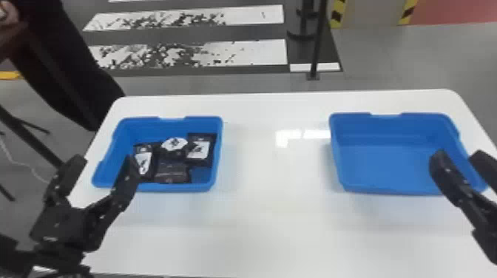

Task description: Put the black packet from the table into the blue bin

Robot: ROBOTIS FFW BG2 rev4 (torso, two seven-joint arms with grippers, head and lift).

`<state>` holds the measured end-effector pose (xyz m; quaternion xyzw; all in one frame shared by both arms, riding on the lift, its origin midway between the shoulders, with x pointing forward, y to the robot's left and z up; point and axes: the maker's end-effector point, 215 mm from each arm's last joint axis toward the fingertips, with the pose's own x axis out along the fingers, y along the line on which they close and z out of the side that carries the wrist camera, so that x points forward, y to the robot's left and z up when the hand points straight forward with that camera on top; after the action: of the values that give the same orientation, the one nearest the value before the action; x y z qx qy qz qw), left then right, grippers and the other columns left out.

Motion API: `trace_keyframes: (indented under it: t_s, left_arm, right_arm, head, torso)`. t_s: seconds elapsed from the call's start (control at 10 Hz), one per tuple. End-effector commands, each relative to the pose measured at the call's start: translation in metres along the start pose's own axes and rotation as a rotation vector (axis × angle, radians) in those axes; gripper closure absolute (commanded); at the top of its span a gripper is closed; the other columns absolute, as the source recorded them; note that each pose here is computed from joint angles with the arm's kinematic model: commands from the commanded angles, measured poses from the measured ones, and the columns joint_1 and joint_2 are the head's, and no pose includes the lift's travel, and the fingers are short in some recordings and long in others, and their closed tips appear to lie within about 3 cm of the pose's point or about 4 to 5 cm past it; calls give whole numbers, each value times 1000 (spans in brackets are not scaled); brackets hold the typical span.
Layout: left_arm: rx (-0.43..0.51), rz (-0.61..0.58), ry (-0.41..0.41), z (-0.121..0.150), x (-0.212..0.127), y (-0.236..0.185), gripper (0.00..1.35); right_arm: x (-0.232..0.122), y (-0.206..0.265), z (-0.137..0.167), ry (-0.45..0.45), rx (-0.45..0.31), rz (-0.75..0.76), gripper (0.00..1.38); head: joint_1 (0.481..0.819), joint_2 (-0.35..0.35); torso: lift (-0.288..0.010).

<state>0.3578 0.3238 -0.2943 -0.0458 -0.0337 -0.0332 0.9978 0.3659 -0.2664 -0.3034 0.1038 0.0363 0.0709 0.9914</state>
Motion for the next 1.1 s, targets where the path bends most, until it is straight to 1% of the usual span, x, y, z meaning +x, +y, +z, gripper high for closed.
trace_keyframes:
  t_s: [0.0,0.6,1.0]
  left_arm:
    - [-5,-3,1,0,1,-1,140]
    - [-8,-11,-13,3,3,-6,140]
    - [-21,-9,-4,0,2,-5,140]
  right_arm:
    - [1,0,0,-2,1,0,510]
    - [0,0,-1,1,-1,-1,510]
    - [0,-1,0,2,-4,-3,510]
  head:
    - [695,92]
    - [695,84]
    - [695,84]
  torso:
    - [-110]
    - [-110]
    - [-110]
